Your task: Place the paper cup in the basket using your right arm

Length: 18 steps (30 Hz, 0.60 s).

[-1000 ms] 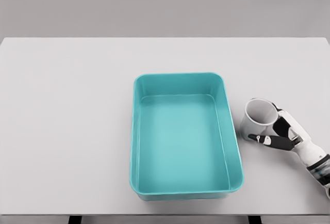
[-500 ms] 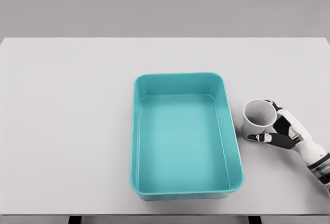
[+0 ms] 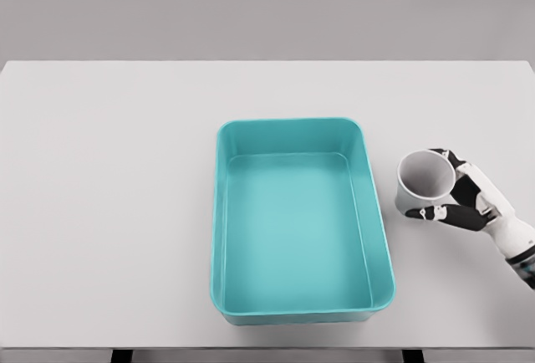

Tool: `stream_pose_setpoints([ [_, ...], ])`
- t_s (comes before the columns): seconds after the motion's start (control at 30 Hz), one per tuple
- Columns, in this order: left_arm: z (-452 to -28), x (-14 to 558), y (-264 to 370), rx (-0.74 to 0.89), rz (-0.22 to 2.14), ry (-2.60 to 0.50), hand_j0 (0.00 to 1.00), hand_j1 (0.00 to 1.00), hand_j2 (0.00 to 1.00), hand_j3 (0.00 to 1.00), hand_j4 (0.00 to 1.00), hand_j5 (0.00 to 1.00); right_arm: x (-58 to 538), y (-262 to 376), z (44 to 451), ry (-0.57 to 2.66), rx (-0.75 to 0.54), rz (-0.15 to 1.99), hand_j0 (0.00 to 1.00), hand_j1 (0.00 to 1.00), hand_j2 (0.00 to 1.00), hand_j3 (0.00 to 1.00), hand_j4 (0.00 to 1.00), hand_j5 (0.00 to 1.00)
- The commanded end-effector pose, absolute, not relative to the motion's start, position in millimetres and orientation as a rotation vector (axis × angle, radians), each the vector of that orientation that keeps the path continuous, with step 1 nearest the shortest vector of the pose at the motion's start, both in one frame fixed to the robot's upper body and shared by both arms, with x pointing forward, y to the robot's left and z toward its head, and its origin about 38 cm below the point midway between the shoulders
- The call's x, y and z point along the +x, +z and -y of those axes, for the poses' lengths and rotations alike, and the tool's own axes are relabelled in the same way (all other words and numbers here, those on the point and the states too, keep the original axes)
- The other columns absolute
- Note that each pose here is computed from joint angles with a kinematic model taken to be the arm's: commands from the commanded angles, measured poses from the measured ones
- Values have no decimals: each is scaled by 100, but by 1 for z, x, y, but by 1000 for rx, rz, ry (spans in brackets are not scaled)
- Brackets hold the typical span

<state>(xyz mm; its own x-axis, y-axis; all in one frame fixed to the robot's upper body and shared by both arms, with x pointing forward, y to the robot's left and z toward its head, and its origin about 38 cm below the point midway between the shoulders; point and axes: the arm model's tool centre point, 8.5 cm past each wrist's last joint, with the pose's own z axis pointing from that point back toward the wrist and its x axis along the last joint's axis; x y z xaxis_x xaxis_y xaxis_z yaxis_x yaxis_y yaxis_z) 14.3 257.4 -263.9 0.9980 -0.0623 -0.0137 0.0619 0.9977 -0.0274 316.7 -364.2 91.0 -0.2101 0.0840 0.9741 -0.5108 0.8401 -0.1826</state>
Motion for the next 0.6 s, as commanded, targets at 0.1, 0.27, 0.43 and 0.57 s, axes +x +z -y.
stream_pose_setpoints([
  [0.1,-258,13,-264,-27,-17,-62,100,100,100,100,100,100,318,107,364,567,331,1740,52,52,52,52,52,52],
  [0.27,-257,13,-264,-27,-16,-62,100,100,100,100,100,100,321,121,359,589,336,1773,52,52,52,52,52,52],
  [0.43,-258,13,-264,-27,-17,-62,100,100,100,100,100,100,333,144,350,616,352,1805,52,52,52,52,52,52],
  [0.57,-257,14,-264,-27,-14,-62,100,100,100,100,100,100,341,155,346,624,358,1816,52,52,52,52,52,52],
])
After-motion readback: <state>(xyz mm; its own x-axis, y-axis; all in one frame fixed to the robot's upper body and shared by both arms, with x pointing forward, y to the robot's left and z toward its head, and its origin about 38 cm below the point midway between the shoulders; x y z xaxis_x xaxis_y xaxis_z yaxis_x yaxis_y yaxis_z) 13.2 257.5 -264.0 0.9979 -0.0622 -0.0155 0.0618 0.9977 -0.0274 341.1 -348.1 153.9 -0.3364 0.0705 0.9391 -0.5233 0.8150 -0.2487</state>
